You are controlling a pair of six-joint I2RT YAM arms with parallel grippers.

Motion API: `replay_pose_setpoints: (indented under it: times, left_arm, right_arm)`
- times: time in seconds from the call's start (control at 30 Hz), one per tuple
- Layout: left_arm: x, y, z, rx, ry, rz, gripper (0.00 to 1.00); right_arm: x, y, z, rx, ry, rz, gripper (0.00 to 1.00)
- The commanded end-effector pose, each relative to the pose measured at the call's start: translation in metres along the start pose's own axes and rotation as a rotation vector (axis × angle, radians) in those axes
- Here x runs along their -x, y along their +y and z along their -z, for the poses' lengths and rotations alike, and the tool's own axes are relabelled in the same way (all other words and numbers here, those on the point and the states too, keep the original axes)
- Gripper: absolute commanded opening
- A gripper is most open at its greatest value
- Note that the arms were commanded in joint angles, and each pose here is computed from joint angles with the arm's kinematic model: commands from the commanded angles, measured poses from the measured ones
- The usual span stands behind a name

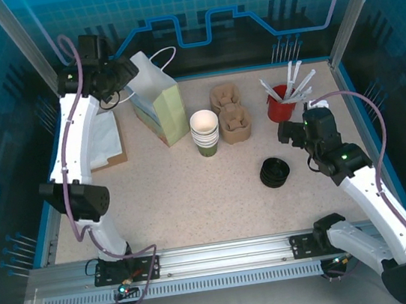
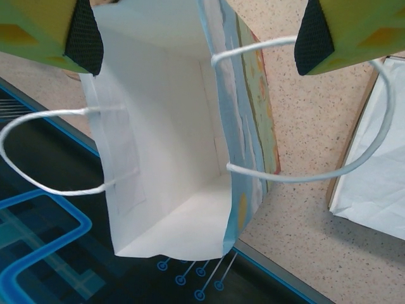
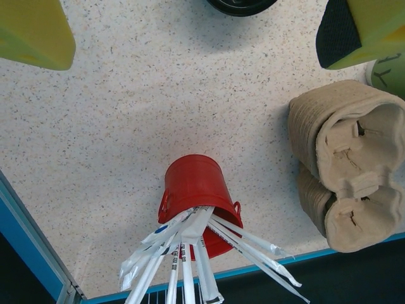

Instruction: Pack the takeout coffee

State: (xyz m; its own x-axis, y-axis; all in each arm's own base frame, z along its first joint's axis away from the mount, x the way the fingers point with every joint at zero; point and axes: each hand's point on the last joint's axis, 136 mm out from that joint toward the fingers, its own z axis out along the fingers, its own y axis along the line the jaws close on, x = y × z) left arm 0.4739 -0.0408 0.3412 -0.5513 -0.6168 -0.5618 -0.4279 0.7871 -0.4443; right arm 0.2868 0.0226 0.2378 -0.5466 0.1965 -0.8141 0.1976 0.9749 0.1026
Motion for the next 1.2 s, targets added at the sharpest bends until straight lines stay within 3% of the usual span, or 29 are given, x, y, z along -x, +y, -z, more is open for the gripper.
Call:
replay_pose_setpoints:
  times: [0.0, 0.2, 0.6, 1.17]
  left_arm:
    - [-0.001, 0.001, -0.002, 0.040, 0.000, -0.025, 0.83]
    - [0.004, 0.003, -0.020, 0.077, -0.012, -0.051, 0.84]
    - [-0.006, 0.014, -0.072, 0.148, 0.066, -0.080, 0.82]
    - [0.047, 0.051, -0.085, 0.148, 0.025, -0.082, 0.82]
  right_arm:
    - [-0.002, 0.006, 0.000, 0.019, 0.018, 0.062, 1.00]
    - [-0.021, 0.018, -0.010, 0.064, 0.149, 0.132, 1.00]
    - [-0.021, 0.022, -0.014, 0.074, 0.157, 0.128, 1.00]
    - [-0.029, 0.041, -0.023, 0.101, 0.213, 0.184, 1.00]
